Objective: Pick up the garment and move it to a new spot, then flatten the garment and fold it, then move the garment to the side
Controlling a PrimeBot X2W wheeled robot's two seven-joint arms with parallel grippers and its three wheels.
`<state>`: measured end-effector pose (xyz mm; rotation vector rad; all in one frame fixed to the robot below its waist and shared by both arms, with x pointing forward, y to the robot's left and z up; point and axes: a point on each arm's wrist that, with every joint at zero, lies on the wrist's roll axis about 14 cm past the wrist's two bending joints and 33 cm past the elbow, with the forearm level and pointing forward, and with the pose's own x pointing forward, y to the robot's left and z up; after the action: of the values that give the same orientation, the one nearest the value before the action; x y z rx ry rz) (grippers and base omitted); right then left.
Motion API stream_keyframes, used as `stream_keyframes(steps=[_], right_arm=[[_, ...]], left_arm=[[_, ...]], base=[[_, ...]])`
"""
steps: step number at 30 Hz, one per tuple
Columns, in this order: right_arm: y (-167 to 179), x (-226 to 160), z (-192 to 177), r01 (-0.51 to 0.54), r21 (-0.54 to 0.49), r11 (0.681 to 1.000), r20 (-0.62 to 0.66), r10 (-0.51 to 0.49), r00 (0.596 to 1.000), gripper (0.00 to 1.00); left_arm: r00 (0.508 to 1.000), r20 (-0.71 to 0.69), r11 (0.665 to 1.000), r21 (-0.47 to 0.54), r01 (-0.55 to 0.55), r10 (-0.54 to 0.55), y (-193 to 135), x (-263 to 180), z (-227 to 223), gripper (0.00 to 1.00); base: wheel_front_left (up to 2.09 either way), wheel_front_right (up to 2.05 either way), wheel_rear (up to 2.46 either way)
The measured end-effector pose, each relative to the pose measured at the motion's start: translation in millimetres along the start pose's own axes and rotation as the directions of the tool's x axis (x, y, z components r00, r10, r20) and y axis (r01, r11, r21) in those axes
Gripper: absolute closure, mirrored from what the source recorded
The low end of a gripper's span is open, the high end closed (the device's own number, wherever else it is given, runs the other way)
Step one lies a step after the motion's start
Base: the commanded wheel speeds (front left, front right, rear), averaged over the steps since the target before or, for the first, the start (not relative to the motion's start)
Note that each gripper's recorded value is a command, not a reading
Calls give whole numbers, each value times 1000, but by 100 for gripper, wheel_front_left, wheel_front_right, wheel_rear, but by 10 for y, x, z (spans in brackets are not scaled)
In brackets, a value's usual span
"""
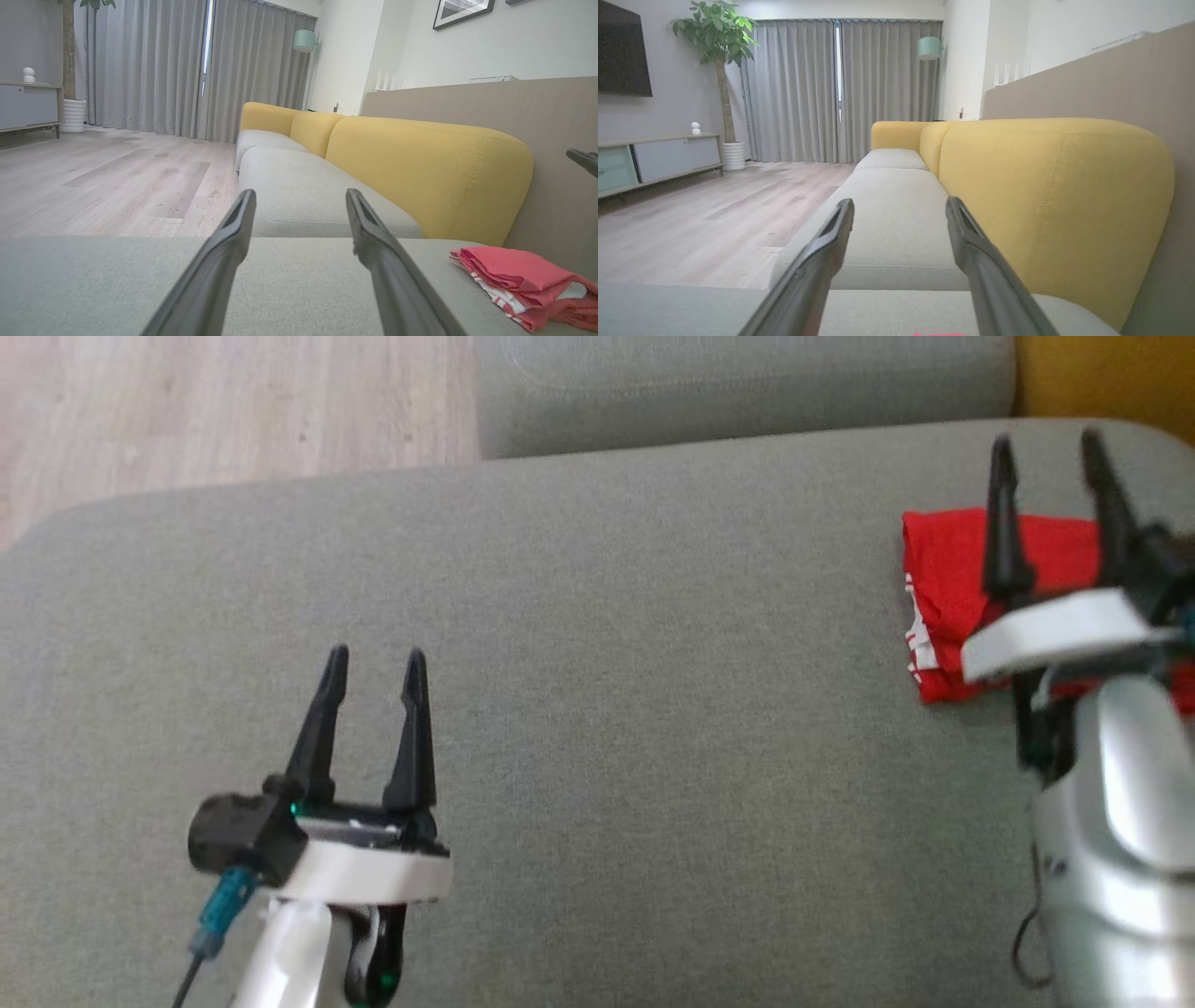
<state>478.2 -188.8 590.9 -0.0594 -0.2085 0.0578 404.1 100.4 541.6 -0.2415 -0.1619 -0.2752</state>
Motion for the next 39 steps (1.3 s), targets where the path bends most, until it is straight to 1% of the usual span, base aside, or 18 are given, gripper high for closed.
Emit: stream_keyframes(steps=[4,9,11,14,17,23,28,39], right_arm=[[132,-231,-175,-9,85,996,-40,12,999,0],[302,-678,-634,-6,203,979,-149,37,988,0],[392,-857,-826,-6,232,973,-205,55,977,0],[433,-1022,-990,10,258,966,-253,58,966,0],[417,-1055,-1013,19,263,965,-257,51,965,0],[399,-995,-886,12,262,965,-214,46,976,0],[427,-971,-814,-5,254,967,-191,56,980,0],[457,-971,-741,-19,256,966,-170,64,983,0]], left_arm=[[999,-25,1000,2,-22,22,44,-134,-60,0],[999,-37,999,2,-35,35,56,-222,-89,0],[998,-42,999,4,-44,44,66,-248,-104,0],[998,-48,999,3,-46,47,66,-270,-123,0],[997,-62,999,0,-48,48,66,-289,-168,0],[993,-89,997,-10,-78,77,121,-321,-255,0],[991,-74,993,-42,-112,109,208,-331,-211,0],[991,-39,991,-44,-127,126,262,-332,-95,0]], base=[[0,0,0],[0,0,0],[0,0,0],[0,0,0],[0,0,0],[0,0,0],[0,0,0],[0,0,0]])
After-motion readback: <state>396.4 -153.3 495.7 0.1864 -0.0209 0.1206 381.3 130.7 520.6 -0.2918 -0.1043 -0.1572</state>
